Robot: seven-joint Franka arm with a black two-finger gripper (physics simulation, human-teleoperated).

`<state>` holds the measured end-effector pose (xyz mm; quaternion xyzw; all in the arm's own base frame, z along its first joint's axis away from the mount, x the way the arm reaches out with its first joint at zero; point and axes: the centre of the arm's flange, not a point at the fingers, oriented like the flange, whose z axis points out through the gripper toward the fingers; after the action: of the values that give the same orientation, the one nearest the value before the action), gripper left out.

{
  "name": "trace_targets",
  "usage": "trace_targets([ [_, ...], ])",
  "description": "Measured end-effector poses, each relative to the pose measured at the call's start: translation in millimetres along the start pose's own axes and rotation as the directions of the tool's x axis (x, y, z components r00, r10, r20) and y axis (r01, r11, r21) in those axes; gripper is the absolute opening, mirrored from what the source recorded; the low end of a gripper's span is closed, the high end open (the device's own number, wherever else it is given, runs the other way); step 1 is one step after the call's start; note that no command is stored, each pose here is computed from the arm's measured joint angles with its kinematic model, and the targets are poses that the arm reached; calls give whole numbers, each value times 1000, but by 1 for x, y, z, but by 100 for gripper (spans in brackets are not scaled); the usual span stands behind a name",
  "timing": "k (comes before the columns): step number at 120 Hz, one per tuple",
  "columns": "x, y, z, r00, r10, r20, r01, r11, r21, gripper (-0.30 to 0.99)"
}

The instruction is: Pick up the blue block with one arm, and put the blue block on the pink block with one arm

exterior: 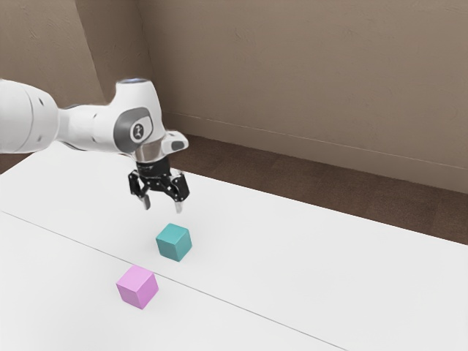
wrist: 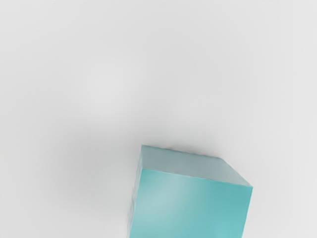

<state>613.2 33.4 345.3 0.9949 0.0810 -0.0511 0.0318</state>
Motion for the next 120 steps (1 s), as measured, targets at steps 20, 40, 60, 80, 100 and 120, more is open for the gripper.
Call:
trace_targets([
  [20, 12, -7, 21, 991, 131, -35, -131, 991, 26, 69],
  [40, 6, -13, 35, 973, 223, -65, -221, 975, 34, 69],
  [60, 6, -9, 39, 963, 250, -100, -250, 968, 12, 69],
  [80, -1, -3, 53, 976, 195, -101, -201, 978, -52, 69],
  [100, -6, -4, 62, 984, 156, -90, -163, 984, -76, 69],
  [120, -11, -4, 67, 987, 141, -82, -148, 986, -82, 69],
])
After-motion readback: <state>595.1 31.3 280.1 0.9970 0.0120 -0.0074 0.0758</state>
